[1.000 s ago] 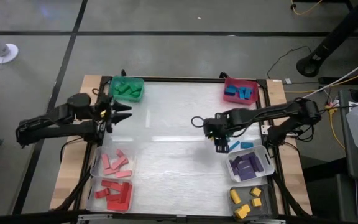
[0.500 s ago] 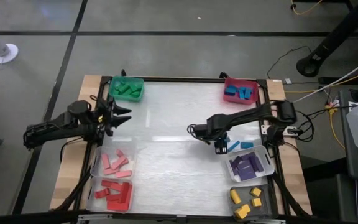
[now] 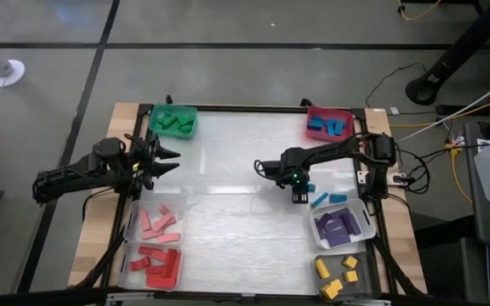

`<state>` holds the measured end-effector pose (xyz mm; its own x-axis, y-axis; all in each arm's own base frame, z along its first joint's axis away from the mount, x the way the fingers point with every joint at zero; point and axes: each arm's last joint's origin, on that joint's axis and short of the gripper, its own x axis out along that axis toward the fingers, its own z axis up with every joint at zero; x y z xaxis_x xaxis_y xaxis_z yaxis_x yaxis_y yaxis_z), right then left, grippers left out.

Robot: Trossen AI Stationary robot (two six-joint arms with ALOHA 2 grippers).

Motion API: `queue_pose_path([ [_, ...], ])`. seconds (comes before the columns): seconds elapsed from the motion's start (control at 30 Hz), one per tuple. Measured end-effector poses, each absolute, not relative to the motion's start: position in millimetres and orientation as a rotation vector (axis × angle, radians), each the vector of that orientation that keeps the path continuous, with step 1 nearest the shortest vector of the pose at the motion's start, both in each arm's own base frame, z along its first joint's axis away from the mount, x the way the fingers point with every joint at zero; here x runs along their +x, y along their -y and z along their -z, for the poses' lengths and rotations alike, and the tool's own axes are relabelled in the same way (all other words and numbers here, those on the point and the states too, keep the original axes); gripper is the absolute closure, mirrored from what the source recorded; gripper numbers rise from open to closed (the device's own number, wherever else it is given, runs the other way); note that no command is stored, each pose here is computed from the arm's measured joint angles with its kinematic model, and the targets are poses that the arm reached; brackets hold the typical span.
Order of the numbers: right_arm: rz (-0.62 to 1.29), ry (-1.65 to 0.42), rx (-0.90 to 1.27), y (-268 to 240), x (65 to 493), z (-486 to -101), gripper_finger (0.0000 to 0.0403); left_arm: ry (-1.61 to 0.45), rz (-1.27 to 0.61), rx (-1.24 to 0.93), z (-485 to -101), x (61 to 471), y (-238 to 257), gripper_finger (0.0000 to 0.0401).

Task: Sort blocks
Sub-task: Put the blue block into the pink bin

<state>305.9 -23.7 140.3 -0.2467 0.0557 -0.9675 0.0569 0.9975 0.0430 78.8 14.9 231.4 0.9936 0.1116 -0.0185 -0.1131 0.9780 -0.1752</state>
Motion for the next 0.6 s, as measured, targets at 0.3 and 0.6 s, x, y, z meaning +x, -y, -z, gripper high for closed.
queue_pose_path([
  [0.3,-0.014,-1.79,0.116,25.6,312.3,-147.3,0.0312,-0.141,-0.128,-0.19,-218.5,77.7,-14.7,0.0242],
  [0.6,-0.018,-1.646,0.117,30.2,344.9,-200.1,0.0304,-0.131,-0.13,-0.166,-212.3,81.1,-15.7,0.0242],
])
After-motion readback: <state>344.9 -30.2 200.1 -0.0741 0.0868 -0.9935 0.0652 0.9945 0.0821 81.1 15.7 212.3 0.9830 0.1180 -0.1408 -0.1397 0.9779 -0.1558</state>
